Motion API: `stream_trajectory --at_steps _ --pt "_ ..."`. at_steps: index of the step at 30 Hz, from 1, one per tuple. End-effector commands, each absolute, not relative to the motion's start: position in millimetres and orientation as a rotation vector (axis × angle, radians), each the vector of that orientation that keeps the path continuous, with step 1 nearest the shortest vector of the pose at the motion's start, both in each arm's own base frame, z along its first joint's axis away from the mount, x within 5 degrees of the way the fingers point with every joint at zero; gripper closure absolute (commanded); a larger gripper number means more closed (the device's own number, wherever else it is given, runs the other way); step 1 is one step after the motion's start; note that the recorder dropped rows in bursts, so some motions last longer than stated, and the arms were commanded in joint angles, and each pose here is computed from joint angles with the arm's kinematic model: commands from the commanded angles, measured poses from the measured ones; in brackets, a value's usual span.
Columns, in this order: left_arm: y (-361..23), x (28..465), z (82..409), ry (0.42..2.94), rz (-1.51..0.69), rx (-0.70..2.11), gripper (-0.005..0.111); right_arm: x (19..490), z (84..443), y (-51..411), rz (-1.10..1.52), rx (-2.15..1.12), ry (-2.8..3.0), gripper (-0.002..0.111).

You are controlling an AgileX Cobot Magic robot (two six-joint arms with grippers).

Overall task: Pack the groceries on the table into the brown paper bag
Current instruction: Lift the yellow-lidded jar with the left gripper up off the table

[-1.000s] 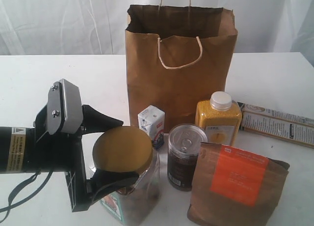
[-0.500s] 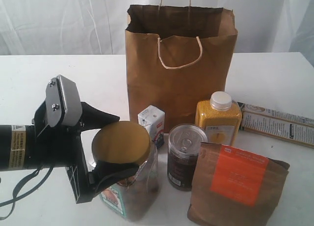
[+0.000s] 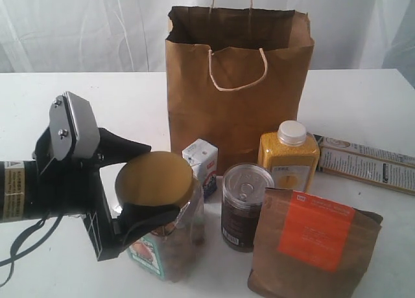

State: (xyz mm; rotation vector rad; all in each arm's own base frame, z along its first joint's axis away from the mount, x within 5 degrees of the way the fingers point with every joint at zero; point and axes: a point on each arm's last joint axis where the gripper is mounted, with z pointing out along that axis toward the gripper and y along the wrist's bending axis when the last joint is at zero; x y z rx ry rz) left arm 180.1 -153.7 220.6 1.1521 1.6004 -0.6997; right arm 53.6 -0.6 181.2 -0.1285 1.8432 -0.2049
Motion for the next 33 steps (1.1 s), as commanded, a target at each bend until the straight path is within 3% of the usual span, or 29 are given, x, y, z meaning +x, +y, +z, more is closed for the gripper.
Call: stream_trajectory --at_steps 1,9,16,28,33 --pt "-150.9 174.6 239.1 1.529 -0.716 1.098 0.107 53.5 181.1 -0.9 -0.207 -0.122 1.84 0.108" --pt "-147.5 167.9 252.6 1.484 -0.717 1.072 0.107 53.5 181.1 -0.9 -0.207 -0.122 1.84 0.108" --pt "-136.2 149.5 282.9 1.397 -0.709 1.0 0.107 53.5 181.1 -0.9 -0.207 -0.122 1.84 0.108" --pt "-84.1 125.7 390.3 1.232 -0.309 0.679 0.107 53.5 181.1 -0.9 -0.207 -0.122 1.84 0.108" --pt "-70.5 124.7 420.1 1.18 -0.14 0.627 0.107 53.5 181.1 -0.9 -0.207 -0.122 1.84 0.108"
